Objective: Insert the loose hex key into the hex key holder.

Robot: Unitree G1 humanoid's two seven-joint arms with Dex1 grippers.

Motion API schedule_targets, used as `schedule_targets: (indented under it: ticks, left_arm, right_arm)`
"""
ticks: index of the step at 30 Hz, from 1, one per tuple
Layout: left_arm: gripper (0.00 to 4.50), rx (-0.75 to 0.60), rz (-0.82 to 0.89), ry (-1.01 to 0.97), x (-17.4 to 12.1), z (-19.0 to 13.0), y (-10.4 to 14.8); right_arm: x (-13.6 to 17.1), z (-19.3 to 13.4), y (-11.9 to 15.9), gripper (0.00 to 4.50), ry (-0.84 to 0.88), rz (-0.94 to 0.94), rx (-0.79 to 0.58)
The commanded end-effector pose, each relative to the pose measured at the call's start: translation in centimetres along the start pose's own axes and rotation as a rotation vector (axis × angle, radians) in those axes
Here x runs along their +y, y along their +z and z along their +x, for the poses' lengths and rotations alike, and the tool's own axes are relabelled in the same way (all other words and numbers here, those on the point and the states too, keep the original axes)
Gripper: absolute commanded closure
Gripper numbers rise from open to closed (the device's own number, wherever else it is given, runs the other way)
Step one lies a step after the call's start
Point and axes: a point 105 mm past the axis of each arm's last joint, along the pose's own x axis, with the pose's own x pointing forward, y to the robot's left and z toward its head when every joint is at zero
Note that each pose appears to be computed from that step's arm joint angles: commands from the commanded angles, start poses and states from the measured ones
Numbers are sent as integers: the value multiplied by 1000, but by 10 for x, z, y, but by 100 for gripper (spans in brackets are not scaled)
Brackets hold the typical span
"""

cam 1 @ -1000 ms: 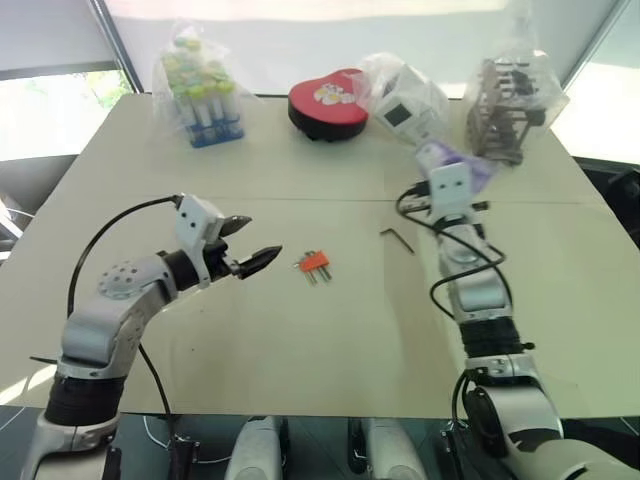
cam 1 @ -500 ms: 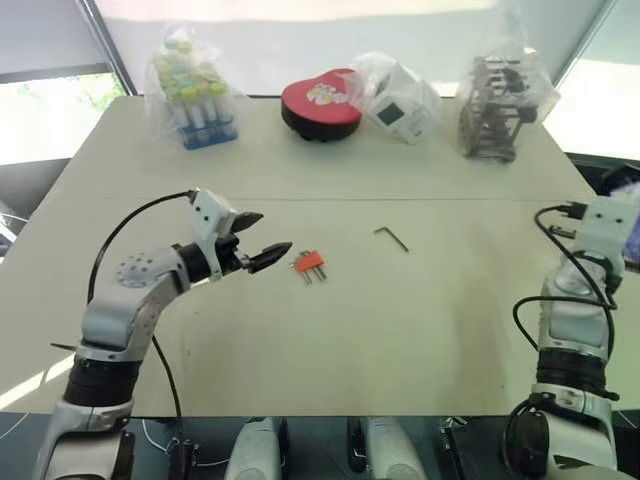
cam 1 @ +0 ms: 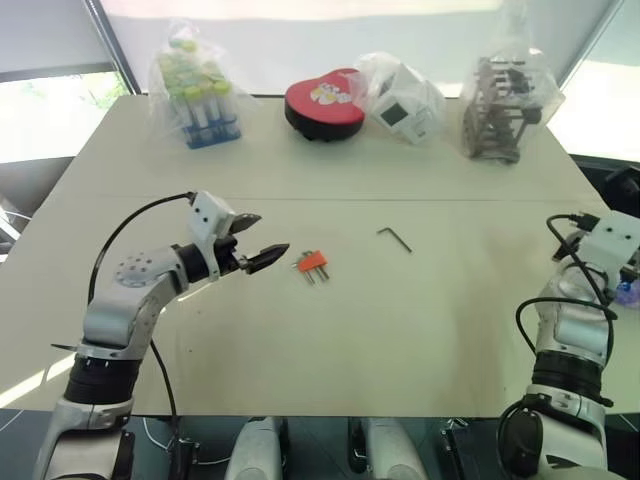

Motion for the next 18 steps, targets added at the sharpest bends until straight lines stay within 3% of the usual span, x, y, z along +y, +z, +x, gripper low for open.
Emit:
schedule_targets:
  ticks: [1, 4, 9, 14, 18]
  left_arm:
    - [0, -34, 44, 2, 0, -3, 13]
    - [0, -34, 43, 1, 0, -3, 13]
    - [0, -18, 47, -4, 2, -5, 12]
    - [0, -11, 35, -7, 2, -11, 14]
    - [0, 12, 16, -34, -3, -18, 13]
  right_arm:
    - [32, -17, 44, 4, 242, 43, -166]
    - [86, -58, 72, 4, 652, 61, -259]
    - [139, -149, 76, 4, 1361, -4, -194]
    - [153, -185, 70, 4, 1708, -43, -83]
    - [170, -182, 63, 4, 1800, -169, -113]
